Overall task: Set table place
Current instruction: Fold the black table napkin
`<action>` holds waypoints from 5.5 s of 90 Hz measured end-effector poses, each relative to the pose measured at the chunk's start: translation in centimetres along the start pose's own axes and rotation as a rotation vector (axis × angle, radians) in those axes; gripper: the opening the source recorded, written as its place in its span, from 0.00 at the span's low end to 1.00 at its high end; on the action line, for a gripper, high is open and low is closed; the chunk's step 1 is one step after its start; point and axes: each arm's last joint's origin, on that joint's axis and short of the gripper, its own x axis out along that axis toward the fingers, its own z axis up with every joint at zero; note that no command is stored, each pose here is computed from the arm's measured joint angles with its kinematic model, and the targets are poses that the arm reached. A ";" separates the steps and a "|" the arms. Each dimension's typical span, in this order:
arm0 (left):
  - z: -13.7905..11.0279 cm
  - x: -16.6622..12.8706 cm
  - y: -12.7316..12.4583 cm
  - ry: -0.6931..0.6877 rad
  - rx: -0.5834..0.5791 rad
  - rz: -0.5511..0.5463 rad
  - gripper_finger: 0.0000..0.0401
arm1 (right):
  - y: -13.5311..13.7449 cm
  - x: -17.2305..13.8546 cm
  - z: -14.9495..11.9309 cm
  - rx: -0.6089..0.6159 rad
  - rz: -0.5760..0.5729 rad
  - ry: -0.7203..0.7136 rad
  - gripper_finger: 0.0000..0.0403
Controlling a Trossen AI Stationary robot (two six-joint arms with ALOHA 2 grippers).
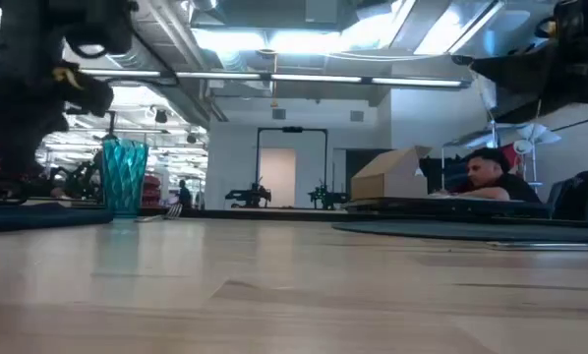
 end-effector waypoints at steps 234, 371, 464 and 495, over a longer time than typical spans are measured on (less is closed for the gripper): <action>9.2 5.3 -2.6 -0.319 0.019 0.079 0.00 | 0.0 0.0 -0.1 -0.008 0.007 0.012 0.00; 8.6 6.4 -13.0 -0.325 0.164 -0.331 0.00 | 0.1 0.0 -0.2 -0.010 0.009 0.018 0.00; 13.0 -2.9 1.8 -0.545 -0.373 -0.149 0.00 | 0.2 0.0 -0.2 -0.004 0.037 0.013 0.00; 14.0 -2.9 8.7 -0.559 -0.569 -0.234 0.07 | 0.2 0.0 -0.3 -0.004 0.041 0.022 0.00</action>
